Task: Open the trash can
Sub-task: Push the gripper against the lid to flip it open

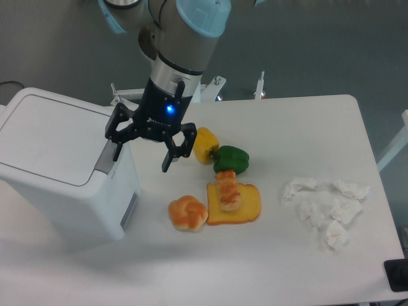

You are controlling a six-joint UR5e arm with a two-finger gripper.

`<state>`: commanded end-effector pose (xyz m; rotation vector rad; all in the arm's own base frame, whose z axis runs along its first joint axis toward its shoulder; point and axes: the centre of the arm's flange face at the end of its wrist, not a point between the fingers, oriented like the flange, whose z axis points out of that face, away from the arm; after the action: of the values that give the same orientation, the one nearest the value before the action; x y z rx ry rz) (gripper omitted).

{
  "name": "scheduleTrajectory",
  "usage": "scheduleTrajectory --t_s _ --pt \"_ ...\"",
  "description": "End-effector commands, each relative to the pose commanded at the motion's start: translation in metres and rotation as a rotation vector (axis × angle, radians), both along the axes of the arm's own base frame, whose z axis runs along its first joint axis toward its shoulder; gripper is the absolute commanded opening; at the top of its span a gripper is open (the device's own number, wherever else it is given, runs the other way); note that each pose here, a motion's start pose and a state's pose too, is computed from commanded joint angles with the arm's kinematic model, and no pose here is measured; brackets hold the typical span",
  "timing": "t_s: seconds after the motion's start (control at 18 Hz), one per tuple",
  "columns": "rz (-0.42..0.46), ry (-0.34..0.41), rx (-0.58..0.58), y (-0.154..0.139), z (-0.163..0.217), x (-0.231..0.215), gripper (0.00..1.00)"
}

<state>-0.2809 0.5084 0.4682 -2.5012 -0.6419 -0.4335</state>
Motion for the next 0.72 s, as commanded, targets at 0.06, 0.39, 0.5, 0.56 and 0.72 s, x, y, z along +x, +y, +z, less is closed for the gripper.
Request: scheduleTrajectory --t_s 0.06,0.39,0.5,0.56,0.72 --pt "-0.001 -0.004 -0.004 -0.0005 -0.0031 0.0005 1.0" --pt "-0.004 -0.005 -0.008 -0.0005 -0.0055 0.0016 1.0" --pt "-0.007 -0.006 -0.008 0.0007 -0.0055 0.004 1.0" --pt "-0.007 -0.006 -0.008 0.0008 -0.0055 0.004 1.0" --pt "-0.008 -0.006 -0.009 0.0006 -0.0063 0.0041 1.0"
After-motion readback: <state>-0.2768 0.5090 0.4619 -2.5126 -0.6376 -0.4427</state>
